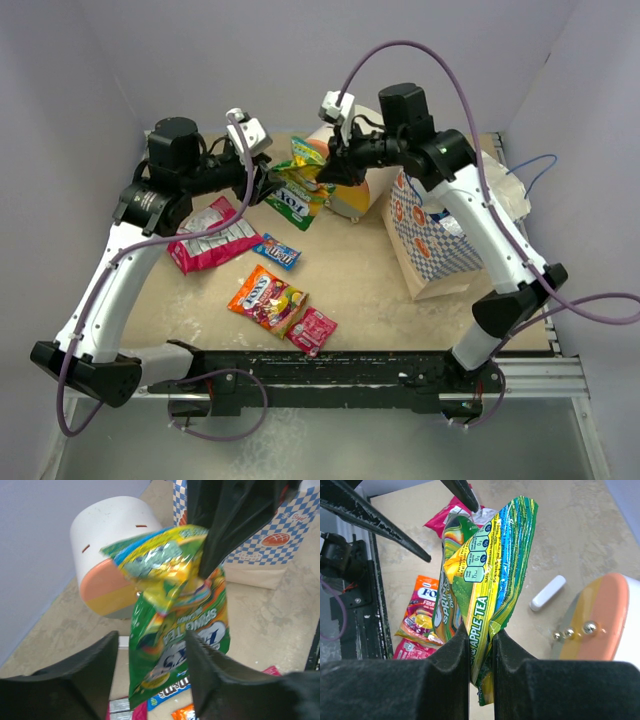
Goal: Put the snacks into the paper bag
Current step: Place the snack in the paper bag.
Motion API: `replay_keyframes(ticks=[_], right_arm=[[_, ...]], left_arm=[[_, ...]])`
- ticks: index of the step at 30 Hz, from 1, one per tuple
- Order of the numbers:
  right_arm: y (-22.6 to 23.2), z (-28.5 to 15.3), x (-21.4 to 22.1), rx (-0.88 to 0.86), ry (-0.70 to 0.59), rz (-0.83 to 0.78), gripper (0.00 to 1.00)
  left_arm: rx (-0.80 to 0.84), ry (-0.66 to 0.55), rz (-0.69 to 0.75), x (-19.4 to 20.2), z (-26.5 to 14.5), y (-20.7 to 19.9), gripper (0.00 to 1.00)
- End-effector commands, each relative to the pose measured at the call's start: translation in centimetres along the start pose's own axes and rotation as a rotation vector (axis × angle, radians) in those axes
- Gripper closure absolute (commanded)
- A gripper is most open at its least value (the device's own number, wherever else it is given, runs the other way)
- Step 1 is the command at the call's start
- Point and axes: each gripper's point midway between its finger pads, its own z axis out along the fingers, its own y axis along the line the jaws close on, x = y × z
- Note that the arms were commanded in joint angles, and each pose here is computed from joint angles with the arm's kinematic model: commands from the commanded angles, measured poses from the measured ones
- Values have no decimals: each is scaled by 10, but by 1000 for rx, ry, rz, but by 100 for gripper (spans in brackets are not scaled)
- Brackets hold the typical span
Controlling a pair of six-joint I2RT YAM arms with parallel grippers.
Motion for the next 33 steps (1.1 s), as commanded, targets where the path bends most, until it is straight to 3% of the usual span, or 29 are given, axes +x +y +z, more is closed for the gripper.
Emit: replay_keyframes(ticks=[1, 5, 10, 14, 19, 24, 28, 33], right_arm=[[5, -56, -48, 129, -113, -129, 100], [-9, -95, -61, 213, -172, -109, 100], [-24, -162, -73, 361, -267, -79, 100], [-35, -229, -74, 585, -351, -34, 100], [-50, -302, -35, 936, -369, 45, 100], [-59, -335, 15, 1180, -214, 70, 100], [-71, -337, 56, 1249, -89, 122, 100], [-65, -330, 53, 1213, -121, 102, 100]], left_arm=[[-18, -64, 81, -25, -19, 4, 31], [-69, -54, 88, -27, -28, 15, 18], [-126, -44, 58, -20, -30, 30, 14], [-140, -38, 24, -14, -26, 36, 11], [-135, -39, -2, -10, -25, 39, 8], [-117, -47, -23, -7, -21, 40, 7], [-112, -54, -24, -9, -21, 40, 6], [-117, -52, -26, -6, -23, 40, 6]])
